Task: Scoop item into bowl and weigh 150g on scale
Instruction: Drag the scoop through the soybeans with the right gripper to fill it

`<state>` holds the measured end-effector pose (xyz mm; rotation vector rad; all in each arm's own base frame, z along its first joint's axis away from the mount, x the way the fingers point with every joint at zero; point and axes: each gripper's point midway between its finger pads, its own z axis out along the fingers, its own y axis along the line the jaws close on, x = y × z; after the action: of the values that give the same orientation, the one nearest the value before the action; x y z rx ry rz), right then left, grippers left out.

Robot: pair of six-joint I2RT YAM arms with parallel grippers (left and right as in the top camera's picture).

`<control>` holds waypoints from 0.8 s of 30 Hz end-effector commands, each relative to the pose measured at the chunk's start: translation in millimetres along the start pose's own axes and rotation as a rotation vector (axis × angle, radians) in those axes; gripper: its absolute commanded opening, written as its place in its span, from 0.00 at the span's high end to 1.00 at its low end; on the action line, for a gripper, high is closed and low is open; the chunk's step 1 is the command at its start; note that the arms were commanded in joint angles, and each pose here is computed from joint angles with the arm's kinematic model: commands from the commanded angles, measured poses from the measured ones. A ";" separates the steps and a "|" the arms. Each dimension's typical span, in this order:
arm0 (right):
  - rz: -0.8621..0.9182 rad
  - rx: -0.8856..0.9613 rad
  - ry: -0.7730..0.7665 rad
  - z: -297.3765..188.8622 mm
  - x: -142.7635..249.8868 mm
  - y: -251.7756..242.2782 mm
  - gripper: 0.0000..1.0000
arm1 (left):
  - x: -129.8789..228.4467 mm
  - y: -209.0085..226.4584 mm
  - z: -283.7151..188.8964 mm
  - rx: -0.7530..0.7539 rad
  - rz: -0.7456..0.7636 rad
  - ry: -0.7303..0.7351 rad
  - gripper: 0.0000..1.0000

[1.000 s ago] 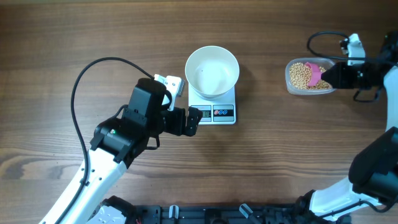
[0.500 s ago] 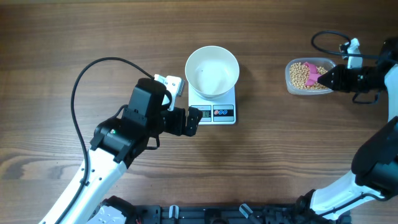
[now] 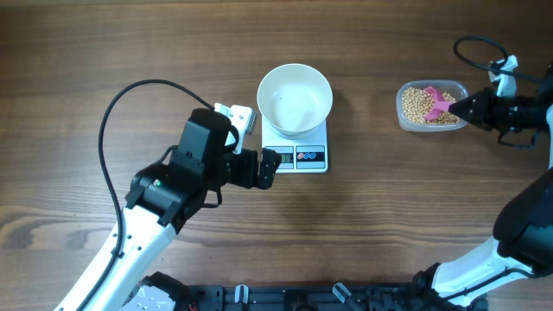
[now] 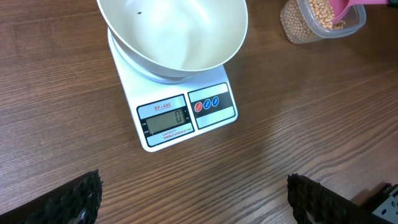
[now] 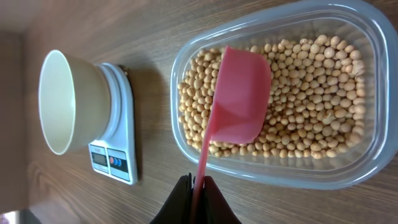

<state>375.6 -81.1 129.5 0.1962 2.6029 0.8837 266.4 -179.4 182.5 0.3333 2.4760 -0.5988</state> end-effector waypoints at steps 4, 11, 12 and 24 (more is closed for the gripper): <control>0.081 -0.067 0.002 7.1 0.3 4.3 0.96 | 0.9 0.1 1.9 -0.002 0.006 0.006 0.00; 0.172 -0.110 -0.016 5.1 -0.7 -6.8 0.96 | 0.9 0.1 1.9 -0.002 0.006 0.006 0.00; 0.180 -0.139 -0.029 3.4 -2.6 -5.4 0.96 | 0.9 0.1 1.9 -0.002 0.006 0.006 0.00; 0.222 -0.193 -0.073 -11.1 -3.8 -9.7 0.96 | 0.9 0.1 1.9 -0.002 0.006 0.006 0.00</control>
<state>373.5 -97.4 127.1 0.4551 2.5063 1.0925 266.4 -179.4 182.5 0.3333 2.4760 -0.5988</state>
